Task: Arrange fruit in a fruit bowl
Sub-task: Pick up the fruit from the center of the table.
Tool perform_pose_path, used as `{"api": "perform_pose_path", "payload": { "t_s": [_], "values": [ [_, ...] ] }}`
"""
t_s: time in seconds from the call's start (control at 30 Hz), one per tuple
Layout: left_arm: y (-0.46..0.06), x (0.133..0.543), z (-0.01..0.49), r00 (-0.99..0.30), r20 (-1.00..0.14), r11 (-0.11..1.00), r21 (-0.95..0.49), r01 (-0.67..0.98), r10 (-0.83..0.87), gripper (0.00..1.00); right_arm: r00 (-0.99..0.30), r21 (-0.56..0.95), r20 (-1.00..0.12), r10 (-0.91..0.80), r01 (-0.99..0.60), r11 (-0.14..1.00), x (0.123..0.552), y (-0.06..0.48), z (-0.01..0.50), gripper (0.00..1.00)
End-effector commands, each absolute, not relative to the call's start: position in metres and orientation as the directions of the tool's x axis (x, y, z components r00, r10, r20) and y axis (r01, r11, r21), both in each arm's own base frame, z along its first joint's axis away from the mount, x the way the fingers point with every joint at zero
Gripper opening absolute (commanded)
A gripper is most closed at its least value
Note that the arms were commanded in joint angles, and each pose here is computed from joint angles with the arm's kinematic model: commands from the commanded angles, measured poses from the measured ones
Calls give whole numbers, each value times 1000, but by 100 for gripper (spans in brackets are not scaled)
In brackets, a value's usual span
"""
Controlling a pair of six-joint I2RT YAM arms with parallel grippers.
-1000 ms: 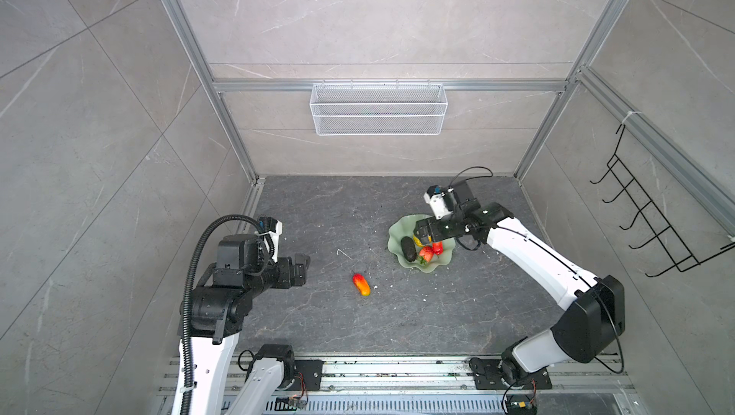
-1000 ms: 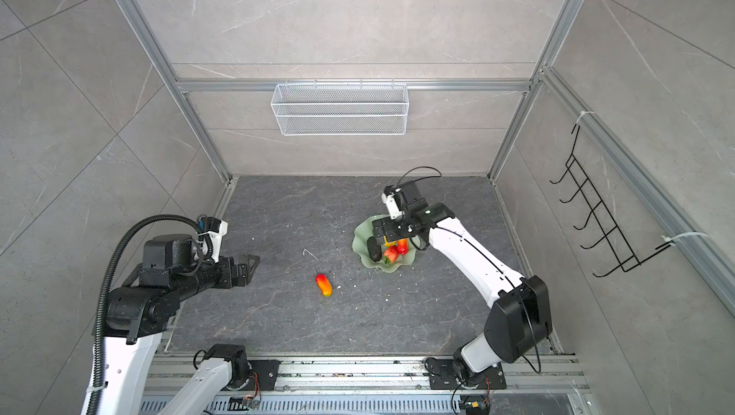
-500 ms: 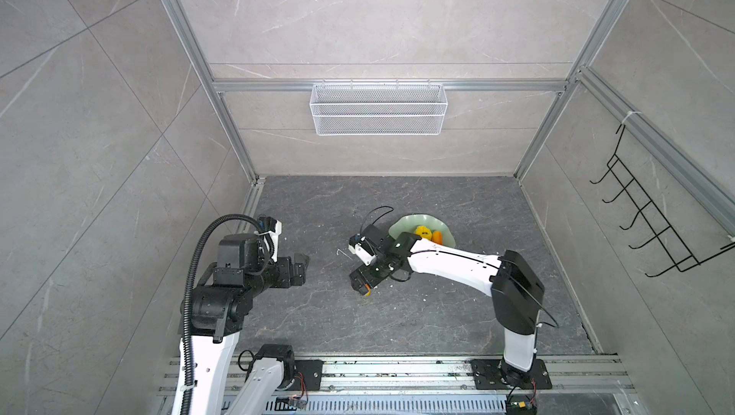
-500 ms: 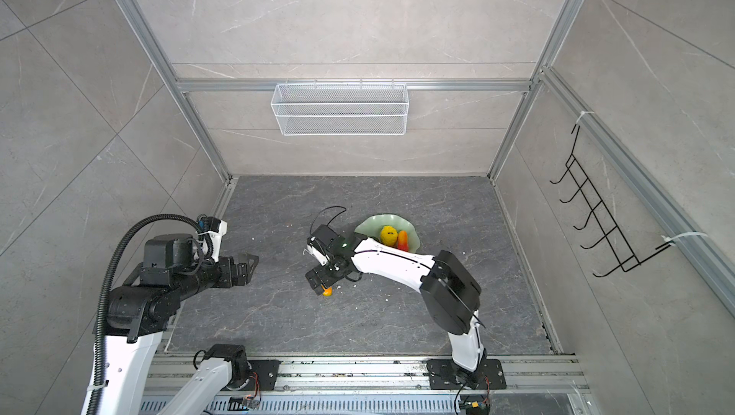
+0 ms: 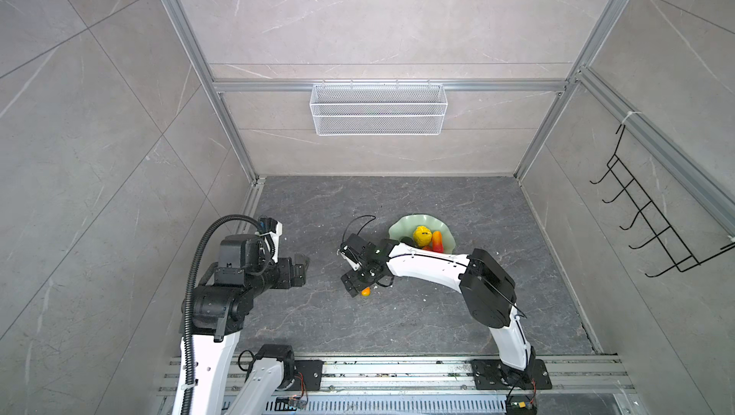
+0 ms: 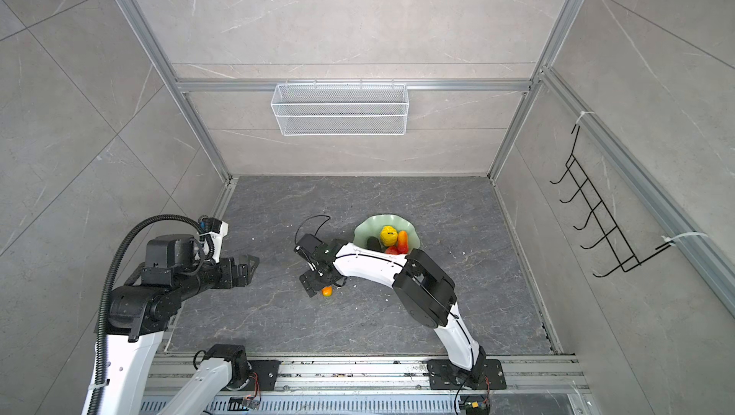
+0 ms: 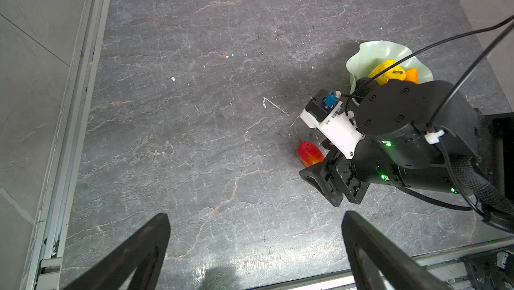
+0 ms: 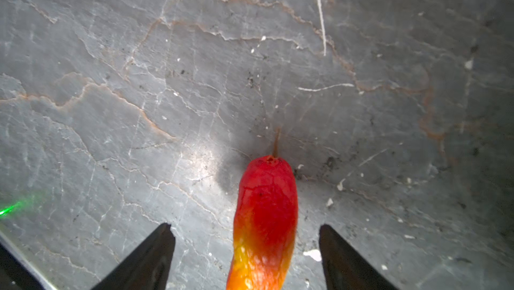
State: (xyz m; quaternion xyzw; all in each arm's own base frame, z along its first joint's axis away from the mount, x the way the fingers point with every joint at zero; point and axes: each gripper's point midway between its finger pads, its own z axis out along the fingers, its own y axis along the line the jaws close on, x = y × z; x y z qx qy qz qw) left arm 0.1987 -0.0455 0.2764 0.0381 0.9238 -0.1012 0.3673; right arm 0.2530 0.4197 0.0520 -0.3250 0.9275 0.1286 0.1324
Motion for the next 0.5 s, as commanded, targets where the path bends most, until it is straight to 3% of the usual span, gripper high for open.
{"api": "perform_pose_path", "payload": {
  "t_s": [0.0,0.33,0.47],
  "values": [
    [-46,200,276,-726,-688,976,-164,145,-8,100,-769,127,-303,-563,-618,776,254,415,36,76],
    [-45,198,275,-729,-684,977,-156,143,-3,100,-767,128,-301,-567,-621,773,259,423,28,60],
    [-45,199,275,-728,-685,978,-153,143,-1,100,-764,131,-309,-567,-624,770,260,425,35,48]
  ]
}}
